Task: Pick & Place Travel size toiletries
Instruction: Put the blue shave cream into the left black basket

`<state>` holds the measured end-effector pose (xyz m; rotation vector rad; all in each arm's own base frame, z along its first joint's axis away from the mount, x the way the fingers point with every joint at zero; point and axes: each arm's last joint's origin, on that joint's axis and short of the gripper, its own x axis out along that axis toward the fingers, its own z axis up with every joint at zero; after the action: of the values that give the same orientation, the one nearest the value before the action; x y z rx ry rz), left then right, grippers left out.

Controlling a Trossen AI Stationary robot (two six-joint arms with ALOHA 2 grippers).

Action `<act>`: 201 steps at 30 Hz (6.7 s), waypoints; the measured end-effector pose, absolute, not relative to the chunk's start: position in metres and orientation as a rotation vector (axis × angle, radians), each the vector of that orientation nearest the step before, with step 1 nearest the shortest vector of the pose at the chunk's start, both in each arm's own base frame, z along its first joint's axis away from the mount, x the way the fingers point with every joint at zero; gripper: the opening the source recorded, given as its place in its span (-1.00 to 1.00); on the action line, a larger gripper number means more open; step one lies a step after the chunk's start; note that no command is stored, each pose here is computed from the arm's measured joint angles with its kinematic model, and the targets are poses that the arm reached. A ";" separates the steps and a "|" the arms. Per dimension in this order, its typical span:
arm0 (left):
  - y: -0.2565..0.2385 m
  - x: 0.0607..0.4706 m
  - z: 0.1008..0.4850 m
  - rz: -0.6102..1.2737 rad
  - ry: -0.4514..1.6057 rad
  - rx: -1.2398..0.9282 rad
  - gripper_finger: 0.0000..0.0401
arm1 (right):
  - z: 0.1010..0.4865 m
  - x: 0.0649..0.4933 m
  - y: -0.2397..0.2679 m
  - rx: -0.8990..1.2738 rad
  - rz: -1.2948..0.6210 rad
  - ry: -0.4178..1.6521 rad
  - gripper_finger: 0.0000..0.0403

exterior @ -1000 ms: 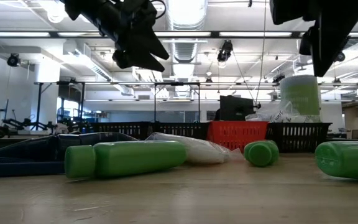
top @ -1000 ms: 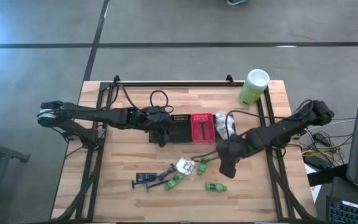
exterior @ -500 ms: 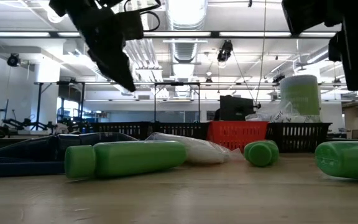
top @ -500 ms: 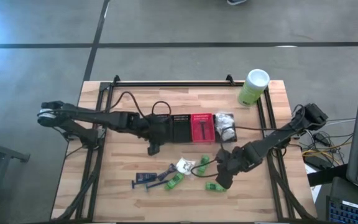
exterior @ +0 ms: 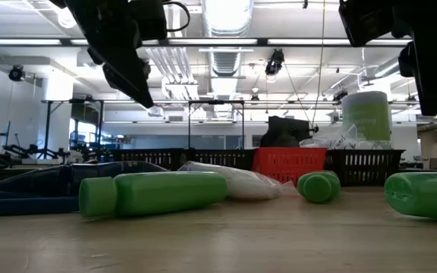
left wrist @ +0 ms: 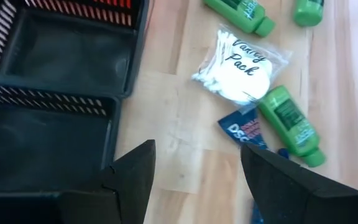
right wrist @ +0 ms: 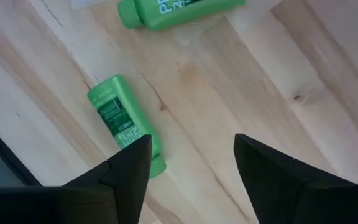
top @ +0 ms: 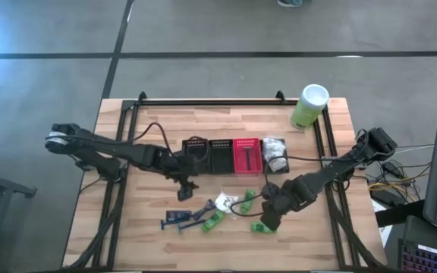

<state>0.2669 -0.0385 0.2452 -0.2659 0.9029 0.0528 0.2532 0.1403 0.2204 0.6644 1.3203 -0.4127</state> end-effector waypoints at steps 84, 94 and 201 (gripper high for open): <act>-0.141 0.272 0.154 0.021 1.189 -0.164 -0.21 | 0.215 0.193 0.195 0.477 -0.434 1.262 0.22; -0.142 0.276 0.164 -0.024 1.180 -0.156 -0.34 | 0.215 0.194 0.193 0.451 -0.433 1.245 0.11; -0.085 0.270 0.184 -0.126 0.711 -0.872 -0.56 | 0.204 0.194 0.180 0.460 -0.560 1.215 0.10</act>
<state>0.2701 -0.0846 0.1838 -0.8717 0.7105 -0.1262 0.1935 0.1799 0.2040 0.4603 1.2154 -0.5603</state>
